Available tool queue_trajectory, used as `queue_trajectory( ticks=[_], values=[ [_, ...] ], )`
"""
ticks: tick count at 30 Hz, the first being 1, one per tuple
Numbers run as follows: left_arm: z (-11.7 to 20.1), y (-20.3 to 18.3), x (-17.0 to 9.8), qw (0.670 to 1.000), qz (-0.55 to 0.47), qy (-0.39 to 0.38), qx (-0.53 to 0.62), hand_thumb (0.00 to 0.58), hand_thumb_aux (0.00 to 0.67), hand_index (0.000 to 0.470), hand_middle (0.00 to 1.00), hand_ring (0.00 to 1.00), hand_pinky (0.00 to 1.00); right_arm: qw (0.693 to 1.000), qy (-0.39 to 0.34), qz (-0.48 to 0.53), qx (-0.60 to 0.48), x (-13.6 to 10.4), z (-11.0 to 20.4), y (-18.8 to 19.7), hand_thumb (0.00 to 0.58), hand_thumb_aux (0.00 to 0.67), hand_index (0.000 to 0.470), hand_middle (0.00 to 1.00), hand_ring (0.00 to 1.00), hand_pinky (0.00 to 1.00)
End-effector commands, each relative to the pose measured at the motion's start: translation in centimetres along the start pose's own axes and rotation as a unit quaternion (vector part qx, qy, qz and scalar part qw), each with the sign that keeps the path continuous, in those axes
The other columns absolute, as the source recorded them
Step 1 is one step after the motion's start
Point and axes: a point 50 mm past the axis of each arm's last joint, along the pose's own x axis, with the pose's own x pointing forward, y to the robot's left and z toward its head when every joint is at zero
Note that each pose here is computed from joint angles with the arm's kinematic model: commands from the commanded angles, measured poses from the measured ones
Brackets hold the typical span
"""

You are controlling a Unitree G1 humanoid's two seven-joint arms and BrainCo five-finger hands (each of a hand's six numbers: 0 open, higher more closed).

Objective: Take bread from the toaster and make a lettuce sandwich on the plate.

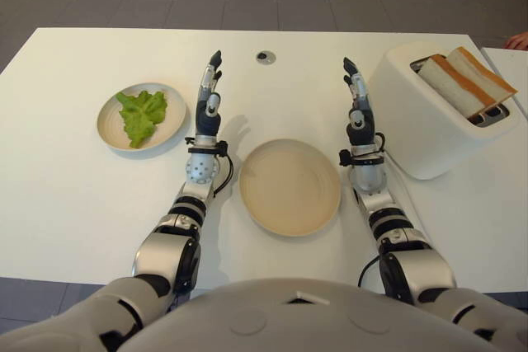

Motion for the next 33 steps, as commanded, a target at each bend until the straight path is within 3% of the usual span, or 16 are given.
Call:
queue_trajectory(
  ticks=[1,4,6,10,14,19,25,28,33],
  values=[
    [-0.7,-0.2,-1.2,1.0,-0.011,0.024,0.002,0.0,0.0,0.0,0.0,0.0,0.0,1.0,0.027,0.009,-0.006,-1.3,-0.7,0.1,0.0,0.0,0.0,0.0,0.0,0.0],
    [-0.7,-0.3,-1.2,1.0,-0.014,0.024,-0.001,0.0,0.0,0.0,0.0,0.0,0.0,0.999,0.027,0.015,-0.016,-1.4,-0.8,0.2,0.0,0.0,0.0,0.0,0.0,0.0],
    [-0.7,-0.1,-1.2,1.0,-0.011,0.026,-0.002,0.0,0.0,0.0,0.0,0.0,0.0,0.999,-0.025,-0.011,-0.031,-0.7,0.8,-1.2,0.0,0.0,0.0,0.0,0.0,0.0],
    [-0.8,0.0,-1.4,1.0,-0.004,0.03,-0.006,0.0,0.0,0.0,0.0,0.0,0.0,0.973,-0.176,-0.061,-0.135,0.6,8.7,-8.8,0.0,0.0,0.0,0.0,0.0,0.0],
    [-0.8,-0.2,-1.6,0.999,-0.003,0.03,-0.011,0.0,0.0,0.0,0.0,0.0,0.0,0.924,-0.16,-0.148,-0.315,-0.3,13.7,-17.8,0.0,0.0,0.0,0.0,0.0,0.0],
    [-0.8,0.0,-1.8,0.999,0.004,0.032,-0.008,0.0,0.0,0.0,0.0,0.0,0.0,0.851,0.019,-0.164,-0.499,-2.1,10.1,-23.2,0.0,0.0,0.0,0.0,0.0,0.0],
    [-0.9,0.4,-1.9,0.999,0.008,0.034,-0.005,0.0,0.0,0.0,0.0,0.0,0.0,0.781,0.187,-0.171,-0.571,-5.6,5.7,-26.6,0.0,0.0,0.0,0.0,0.0,0.0],
    [-0.9,0.6,-1.9,0.999,0.01,0.035,-0.003,0.0,0.0,0.0,0.0,0.0,0.0,0.774,0.223,-0.152,-0.572,-6.1,4.4,-26.7,0.0,0.0,0.0,0.0,0.0,0.0],
    [-0.9,0.8,-1.9,0.999,0.013,0.035,-0.001,0.0,0.0,0.0,0.0,0.0,0.0,0.787,0.199,-0.093,-0.576,-5.0,3.9,-24.9,0.0,0.0,0.0,0.0,0.0,0.0]
  ],
)
